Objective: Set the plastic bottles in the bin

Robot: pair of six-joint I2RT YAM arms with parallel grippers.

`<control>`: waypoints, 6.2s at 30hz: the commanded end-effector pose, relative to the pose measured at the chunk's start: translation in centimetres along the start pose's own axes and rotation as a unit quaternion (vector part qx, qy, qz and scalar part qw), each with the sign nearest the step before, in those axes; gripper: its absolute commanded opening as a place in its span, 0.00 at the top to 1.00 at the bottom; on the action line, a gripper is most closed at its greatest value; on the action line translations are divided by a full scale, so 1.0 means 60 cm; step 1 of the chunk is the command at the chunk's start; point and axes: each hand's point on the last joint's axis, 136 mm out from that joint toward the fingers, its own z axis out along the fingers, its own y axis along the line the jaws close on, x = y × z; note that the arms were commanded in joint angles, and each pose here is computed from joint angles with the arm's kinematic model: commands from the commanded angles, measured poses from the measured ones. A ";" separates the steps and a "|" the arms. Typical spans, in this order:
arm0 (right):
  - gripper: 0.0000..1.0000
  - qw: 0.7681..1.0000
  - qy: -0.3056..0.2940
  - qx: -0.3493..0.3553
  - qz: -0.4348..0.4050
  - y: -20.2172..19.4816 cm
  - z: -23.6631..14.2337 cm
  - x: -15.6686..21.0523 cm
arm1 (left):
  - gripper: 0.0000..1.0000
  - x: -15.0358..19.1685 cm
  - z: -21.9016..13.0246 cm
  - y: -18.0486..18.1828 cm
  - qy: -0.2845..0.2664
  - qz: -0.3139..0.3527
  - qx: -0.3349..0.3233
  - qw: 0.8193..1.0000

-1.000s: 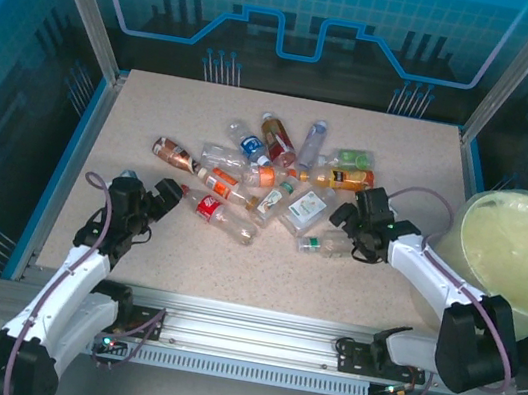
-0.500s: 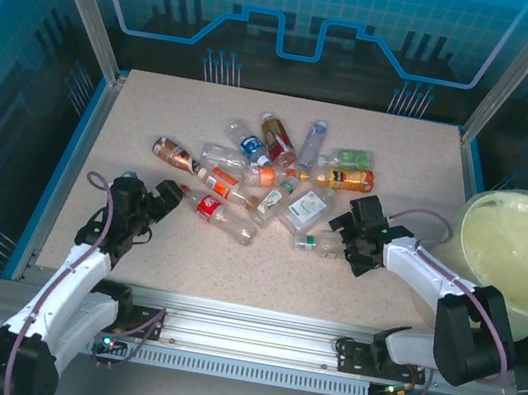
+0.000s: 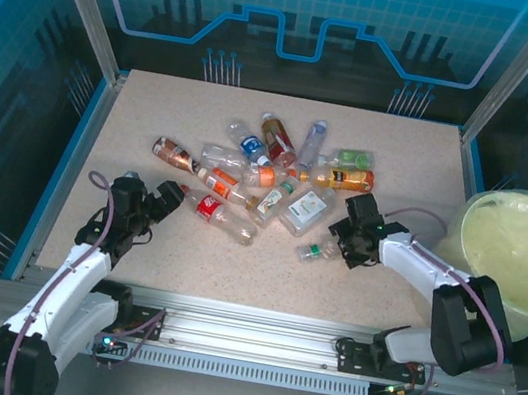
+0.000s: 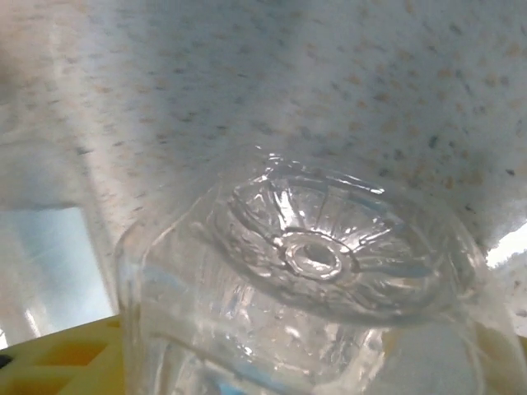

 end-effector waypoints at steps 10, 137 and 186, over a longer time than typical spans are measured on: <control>0.59 0.919 -0.197 -0.143 -0.309 0.164 -0.220 -0.062 | 0.01 0.013 -0.009 -0.063 0.036 -0.015 0.057 0.998; 0.00 0.719 -0.163 -0.393 -0.549 0.169 -0.462 0.032 | 0.01 0.057 0.095 -0.025 0.110 -0.069 -0.172 0.976; 0.00 0.678 -0.019 -0.413 -0.608 0.184 -0.386 0.156 | 0.75 0.131 -0.021 -0.418 0.061 0.184 0.334 0.923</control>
